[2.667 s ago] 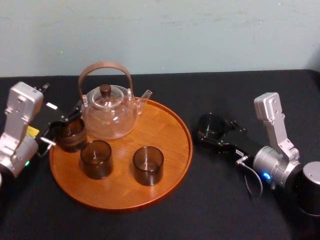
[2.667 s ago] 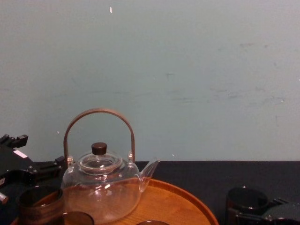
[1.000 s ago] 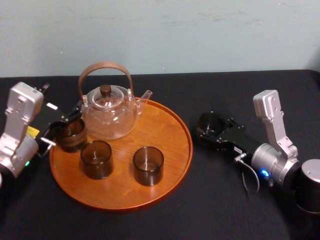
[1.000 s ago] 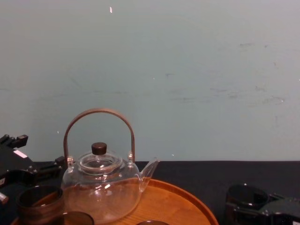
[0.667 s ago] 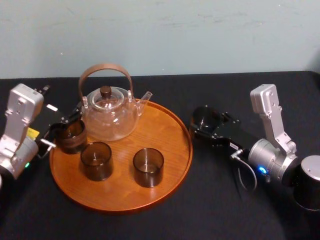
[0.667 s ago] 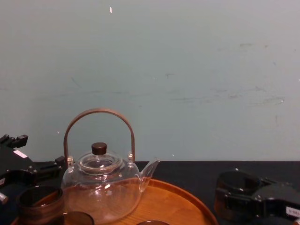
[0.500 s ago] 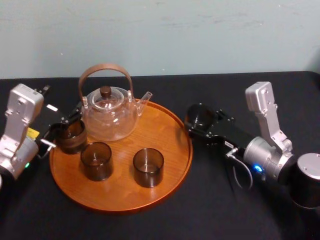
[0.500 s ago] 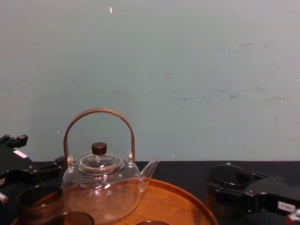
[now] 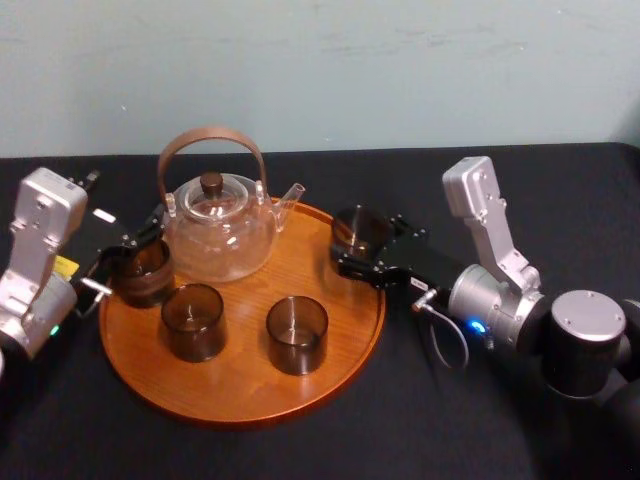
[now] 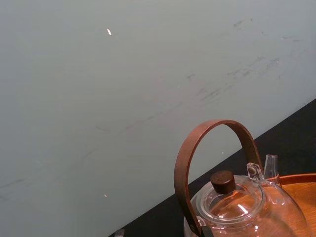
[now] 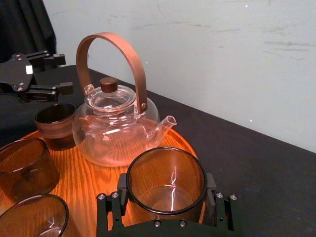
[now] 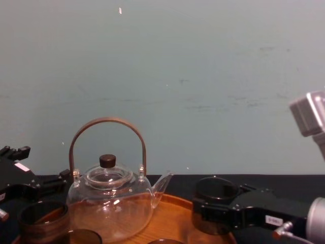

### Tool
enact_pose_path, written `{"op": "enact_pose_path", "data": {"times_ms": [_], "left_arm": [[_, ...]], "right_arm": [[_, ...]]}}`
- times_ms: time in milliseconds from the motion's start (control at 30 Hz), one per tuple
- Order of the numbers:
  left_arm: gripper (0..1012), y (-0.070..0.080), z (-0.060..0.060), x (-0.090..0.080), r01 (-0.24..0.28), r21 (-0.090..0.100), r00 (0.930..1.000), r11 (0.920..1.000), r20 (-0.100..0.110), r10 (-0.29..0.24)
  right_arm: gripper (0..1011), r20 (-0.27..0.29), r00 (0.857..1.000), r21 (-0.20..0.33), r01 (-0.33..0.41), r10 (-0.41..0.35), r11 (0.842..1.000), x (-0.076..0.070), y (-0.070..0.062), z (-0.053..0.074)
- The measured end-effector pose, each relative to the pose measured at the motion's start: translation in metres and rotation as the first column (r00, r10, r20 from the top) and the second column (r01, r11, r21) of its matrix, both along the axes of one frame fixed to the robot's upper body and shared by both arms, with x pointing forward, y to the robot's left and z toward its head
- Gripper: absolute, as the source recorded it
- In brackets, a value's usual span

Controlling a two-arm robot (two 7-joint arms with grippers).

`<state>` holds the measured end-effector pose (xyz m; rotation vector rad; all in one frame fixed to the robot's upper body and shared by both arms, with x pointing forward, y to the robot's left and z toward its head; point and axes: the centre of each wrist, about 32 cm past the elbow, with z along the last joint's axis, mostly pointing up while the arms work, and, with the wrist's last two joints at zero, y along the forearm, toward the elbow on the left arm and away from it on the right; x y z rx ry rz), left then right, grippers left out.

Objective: Pick up the glass from the table and place it on the tray.

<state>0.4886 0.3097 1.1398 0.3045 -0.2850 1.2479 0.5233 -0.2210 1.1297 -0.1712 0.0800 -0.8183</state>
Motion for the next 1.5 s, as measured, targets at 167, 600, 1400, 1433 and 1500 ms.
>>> {"op": "enact_pose_path", "data": {"times_ms": [167, 600, 1400, 1433, 1500], "left_arm": [[1001, 0.0, 0.0, 0.0, 0.0, 0.0, 1.0, 1.0, 0.0, 0.0], [1001, 0.0, 0.0, 0.0, 0.0, 0.0, 1.0, 1.0, 0.0, 0.0], [1001, 0.0, 0.0, 0.0, 0.0, 0.0, 1.0, 1.0, 0.0, 0.0], [1001, 0.0, 0.0, 0.0, 0.0, 0.0, 1.0, 1.0, 0.0, 0.0], [1001, 0.0, 0.0, 0.0, 0.0, 0.0, 1.0, 1.0, 0.0, 0.0]], "right_arm": [[906, -0.006, 1.0, -0.004, -0.011, 0.011, 1.0, 0.007, 0.006, -0.004], [907, -0.03, 0.999, -0.007, -0.036, 0.035, 0.999, 0.015, 0.013, -0.017], [1002, -0.03, 0.998, -0.03, -0.047, 0.046, 0.998, 0.015, 0.015, -0.02], [1002, -0.029, 0.999, -0.027, -0.045, 0.045, 0.999, 0.015, 0.014, -0.019], [1002, -0.023, 0.999, -0.018, -0.042, 0.042, 0.999, 0.014, 0.013, -0.019]]}}
